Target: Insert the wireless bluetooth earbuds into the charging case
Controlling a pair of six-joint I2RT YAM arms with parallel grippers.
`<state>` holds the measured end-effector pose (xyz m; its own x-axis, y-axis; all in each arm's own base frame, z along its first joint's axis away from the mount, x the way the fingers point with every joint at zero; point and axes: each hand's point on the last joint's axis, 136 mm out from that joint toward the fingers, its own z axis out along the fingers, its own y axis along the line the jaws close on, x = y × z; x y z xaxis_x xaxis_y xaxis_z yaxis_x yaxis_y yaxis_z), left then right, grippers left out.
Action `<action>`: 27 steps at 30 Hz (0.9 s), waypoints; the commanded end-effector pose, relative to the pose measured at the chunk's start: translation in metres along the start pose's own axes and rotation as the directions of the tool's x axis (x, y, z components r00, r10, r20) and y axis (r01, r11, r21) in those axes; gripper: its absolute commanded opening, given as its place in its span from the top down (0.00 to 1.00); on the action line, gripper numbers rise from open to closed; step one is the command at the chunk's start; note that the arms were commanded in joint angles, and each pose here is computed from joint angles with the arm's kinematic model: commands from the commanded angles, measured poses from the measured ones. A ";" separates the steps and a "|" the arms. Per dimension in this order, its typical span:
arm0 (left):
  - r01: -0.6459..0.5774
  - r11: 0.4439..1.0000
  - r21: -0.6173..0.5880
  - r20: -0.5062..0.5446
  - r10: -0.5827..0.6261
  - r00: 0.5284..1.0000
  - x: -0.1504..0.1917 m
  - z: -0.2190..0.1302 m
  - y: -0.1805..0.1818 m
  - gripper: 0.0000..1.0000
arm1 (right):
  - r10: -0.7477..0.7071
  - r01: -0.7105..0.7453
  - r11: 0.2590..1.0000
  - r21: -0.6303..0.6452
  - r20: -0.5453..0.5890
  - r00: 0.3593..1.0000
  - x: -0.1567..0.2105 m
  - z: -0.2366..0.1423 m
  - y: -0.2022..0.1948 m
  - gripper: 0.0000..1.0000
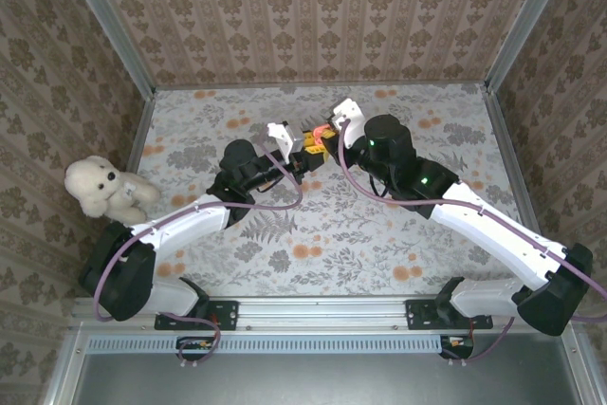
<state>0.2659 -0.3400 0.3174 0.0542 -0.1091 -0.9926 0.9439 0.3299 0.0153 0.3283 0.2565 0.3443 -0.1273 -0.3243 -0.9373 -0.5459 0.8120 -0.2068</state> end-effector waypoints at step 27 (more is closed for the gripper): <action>-0.057 0.998 0.002 0.104 0.056 0.993 -0.035 0.002 -0.003 1.00 | 0.056 -0.054 0.988 -0.142 0.004 0.998 -0.001 -0.015 0.020 0.46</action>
<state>0.2671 -0.3391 0.3203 0.0636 -0.1175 -0.9910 0.9406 0.3389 0.0202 0.3230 0.2542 0.3538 -0.1283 -0.2800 -0.9514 -0.5673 0.8076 -0.1612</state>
